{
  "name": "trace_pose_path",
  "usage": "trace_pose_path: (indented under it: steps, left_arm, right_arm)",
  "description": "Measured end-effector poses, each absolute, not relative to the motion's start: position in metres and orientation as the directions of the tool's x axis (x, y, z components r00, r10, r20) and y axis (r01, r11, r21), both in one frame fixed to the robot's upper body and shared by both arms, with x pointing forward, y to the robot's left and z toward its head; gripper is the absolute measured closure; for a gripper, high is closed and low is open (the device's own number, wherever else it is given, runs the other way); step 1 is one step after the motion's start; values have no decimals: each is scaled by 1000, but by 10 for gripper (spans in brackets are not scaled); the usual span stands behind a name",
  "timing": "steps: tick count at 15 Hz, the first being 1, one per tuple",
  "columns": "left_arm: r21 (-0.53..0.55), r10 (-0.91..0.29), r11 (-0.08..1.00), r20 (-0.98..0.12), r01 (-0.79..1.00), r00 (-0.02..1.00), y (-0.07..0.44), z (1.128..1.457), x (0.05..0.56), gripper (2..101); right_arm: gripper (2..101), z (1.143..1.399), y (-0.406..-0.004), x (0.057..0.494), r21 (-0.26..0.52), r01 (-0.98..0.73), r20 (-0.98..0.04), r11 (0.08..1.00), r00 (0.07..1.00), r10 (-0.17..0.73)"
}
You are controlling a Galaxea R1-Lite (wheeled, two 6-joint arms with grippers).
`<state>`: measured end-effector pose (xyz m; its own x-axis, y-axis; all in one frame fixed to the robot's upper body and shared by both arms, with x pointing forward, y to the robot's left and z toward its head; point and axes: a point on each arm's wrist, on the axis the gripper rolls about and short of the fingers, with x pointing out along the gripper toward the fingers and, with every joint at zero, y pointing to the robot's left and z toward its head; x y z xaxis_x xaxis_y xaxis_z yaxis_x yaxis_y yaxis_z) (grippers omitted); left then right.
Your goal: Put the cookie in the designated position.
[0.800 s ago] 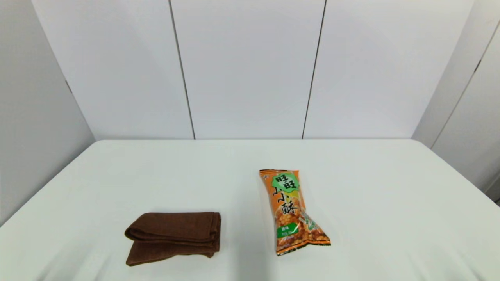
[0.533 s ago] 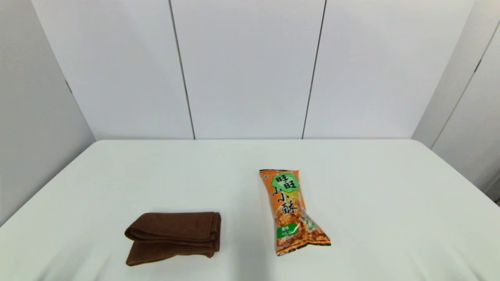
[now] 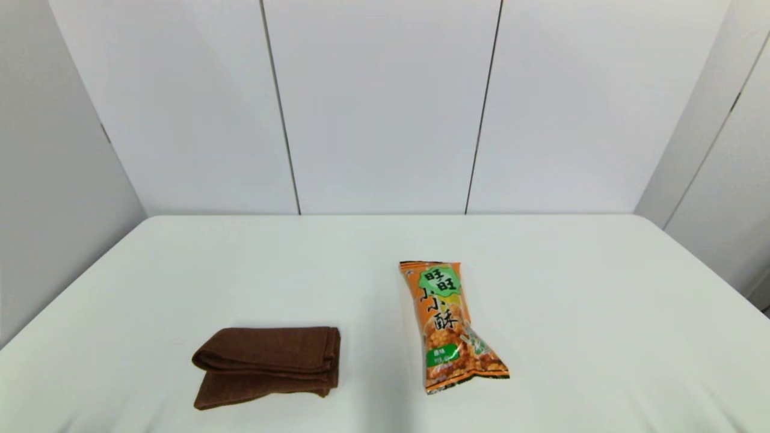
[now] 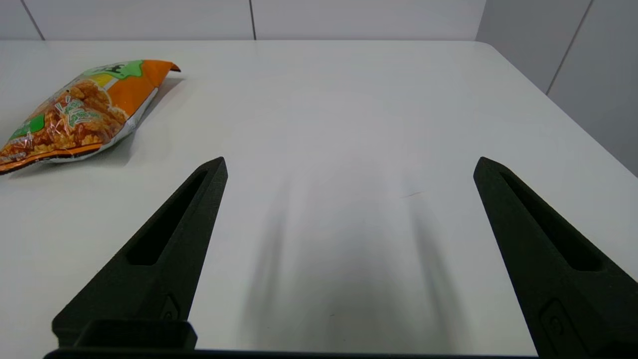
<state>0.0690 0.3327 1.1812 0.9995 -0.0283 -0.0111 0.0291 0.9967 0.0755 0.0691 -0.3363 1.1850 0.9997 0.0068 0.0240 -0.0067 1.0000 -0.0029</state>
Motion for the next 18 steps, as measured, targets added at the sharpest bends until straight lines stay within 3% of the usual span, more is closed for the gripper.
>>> trace_pose_path:
  steps: [9, 15, 18]
  left_arm:
    - [87, -29, 996, 29, 26, 999, 333, 1191, 73, 53]
    - [95, -36, 995, 41, 32, 999, 333, 1233, 98, 53]
    - [122, -108, 987, 17, 105, 994, 331, 1275, 118, 53]
  right_arm:
    - [43, 1185, -336, 69, -3, -7, 24, 1000, 1000, 7]
    - [43, 1185, -336, 69, -3, -7, 24, 1000, 1000, 7]
    - [43, 1185, -336, 69, -3, -7, 24, 1000, 1000, 7]
